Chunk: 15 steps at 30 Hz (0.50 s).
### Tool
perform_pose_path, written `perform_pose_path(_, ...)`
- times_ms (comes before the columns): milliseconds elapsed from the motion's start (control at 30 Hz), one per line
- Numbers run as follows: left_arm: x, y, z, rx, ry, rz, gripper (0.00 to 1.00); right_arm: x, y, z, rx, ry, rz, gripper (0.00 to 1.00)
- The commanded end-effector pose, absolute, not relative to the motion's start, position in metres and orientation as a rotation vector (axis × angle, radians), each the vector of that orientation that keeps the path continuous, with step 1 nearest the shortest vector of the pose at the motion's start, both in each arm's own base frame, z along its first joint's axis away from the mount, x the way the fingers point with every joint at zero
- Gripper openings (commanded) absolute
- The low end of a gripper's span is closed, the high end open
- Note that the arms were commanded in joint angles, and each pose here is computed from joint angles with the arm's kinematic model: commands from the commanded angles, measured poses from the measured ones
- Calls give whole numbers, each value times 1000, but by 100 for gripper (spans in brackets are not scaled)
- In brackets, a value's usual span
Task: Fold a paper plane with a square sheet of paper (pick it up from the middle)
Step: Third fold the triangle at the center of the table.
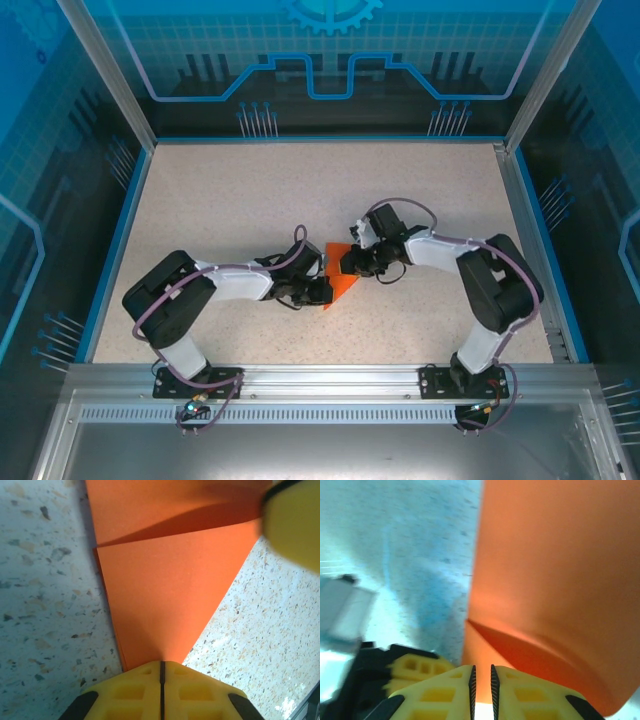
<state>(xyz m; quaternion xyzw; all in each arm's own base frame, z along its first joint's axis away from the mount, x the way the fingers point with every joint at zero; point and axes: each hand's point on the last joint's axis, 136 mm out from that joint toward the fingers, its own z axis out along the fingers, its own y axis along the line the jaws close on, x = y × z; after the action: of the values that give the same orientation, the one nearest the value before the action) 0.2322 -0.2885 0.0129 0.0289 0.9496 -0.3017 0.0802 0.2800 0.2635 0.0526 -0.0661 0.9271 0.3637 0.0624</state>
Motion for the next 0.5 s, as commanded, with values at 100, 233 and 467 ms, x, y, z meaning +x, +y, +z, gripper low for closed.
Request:
perform_pose_path(100,219,-264,-13,35,2951,-744,8,246,269,49,-279,2840,1172,15)
perform_pose_path(233,219,-265,-12,32,2950,-750,7,241,268,38,-258,2862,1149,12)
perform_pose_path(467,218,-264,-13,38,2959,-739,7,232,279,31,-288,2874,1179,11)
